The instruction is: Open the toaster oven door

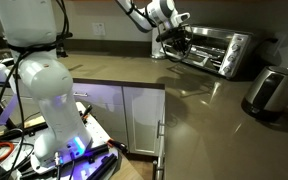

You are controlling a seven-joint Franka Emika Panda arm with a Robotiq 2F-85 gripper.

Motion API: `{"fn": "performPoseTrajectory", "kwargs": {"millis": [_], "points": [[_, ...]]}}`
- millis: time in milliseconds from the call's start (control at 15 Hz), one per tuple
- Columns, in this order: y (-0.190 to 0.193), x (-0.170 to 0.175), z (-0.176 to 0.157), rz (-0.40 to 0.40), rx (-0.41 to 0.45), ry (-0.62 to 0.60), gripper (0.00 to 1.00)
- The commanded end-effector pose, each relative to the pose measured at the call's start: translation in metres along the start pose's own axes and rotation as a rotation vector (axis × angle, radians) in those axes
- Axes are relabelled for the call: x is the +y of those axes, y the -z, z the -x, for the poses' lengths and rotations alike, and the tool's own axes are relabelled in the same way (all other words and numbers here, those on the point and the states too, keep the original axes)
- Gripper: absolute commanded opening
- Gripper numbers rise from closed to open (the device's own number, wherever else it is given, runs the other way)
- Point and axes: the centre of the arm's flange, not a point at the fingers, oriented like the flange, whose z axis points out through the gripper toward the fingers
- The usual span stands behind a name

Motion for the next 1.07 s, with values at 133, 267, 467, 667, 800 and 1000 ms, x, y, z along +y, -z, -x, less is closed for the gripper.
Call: {"fn": "performPoseTrajectory", "kwargs": {"millis": [133,267,467,667,800,1000], "points": [[0.001,0.004,0.008,-0.034,-0.029,0.016,0.04],[-0.003,0.002,0.010,-0.048,-0.035,0.014,0.04],[-0.007,-0.001,0.013,-0.066,-0.045,0.008,0.04],[-0.010,-0.004,0.017,-0.079,-0.059,0.007,0.04],[-0.012,-0.006,0.020,-0.086,-0.070,0.007,0.04],[-0.016,-0.010,0.022,-0.102,-0.083,0.011,0.04]]}}
